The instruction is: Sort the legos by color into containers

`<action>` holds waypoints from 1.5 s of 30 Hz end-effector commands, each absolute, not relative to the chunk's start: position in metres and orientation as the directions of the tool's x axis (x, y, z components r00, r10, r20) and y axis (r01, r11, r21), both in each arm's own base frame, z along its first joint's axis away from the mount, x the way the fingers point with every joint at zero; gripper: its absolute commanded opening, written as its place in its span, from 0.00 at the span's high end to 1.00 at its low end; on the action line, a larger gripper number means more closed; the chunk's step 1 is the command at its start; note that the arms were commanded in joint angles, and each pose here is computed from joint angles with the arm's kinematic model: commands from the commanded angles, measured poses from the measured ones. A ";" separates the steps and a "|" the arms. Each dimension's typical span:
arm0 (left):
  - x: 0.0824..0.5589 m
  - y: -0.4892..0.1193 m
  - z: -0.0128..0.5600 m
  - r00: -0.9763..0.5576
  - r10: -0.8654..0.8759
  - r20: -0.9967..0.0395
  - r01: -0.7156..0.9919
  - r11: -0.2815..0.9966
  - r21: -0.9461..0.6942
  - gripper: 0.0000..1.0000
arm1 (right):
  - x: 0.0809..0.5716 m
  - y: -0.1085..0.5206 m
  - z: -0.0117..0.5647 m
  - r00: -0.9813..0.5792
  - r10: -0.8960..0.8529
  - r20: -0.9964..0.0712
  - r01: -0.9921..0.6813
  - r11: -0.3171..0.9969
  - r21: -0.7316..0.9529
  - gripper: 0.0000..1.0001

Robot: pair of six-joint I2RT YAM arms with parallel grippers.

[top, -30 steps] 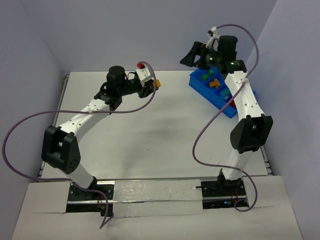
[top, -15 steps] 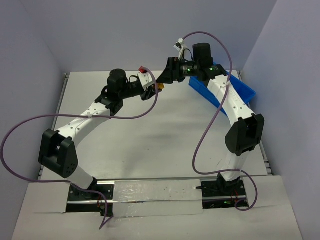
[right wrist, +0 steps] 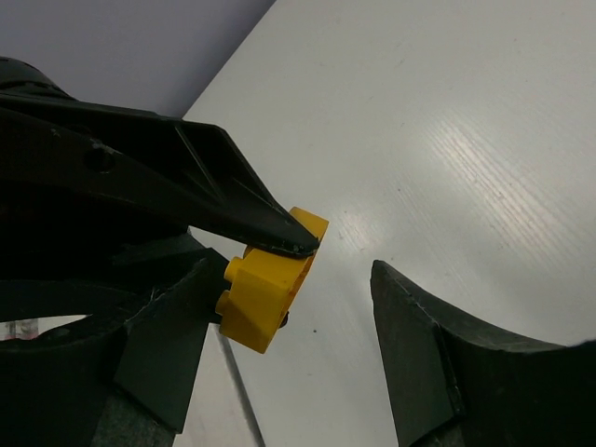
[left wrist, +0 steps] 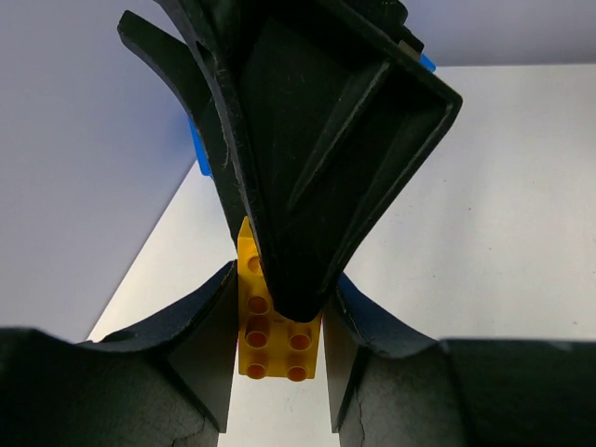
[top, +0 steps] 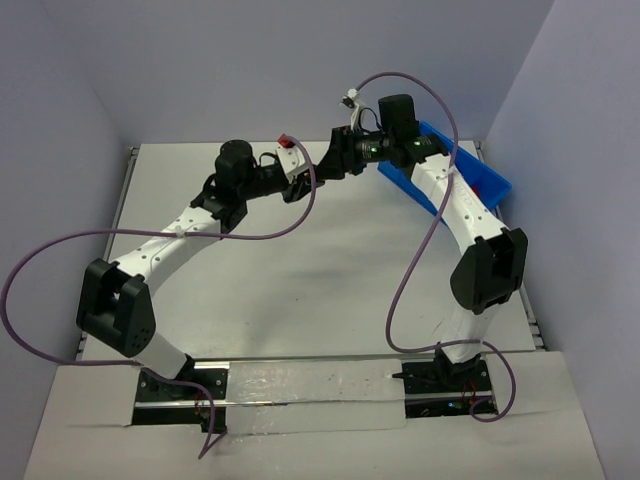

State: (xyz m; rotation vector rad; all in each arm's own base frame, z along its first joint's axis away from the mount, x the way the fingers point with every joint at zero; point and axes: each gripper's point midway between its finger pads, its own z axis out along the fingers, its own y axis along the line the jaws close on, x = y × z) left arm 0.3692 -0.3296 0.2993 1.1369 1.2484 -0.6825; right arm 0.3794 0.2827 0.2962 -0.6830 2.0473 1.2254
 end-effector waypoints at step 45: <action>0.432 -0.216 0.292 -0.180 0.104 -0.978 0.675 0.737 -0.046 0.01 | 0.617 -0.091 0.185 -0.512 0.104 -0.853 0.195 0.981 0.003 1.00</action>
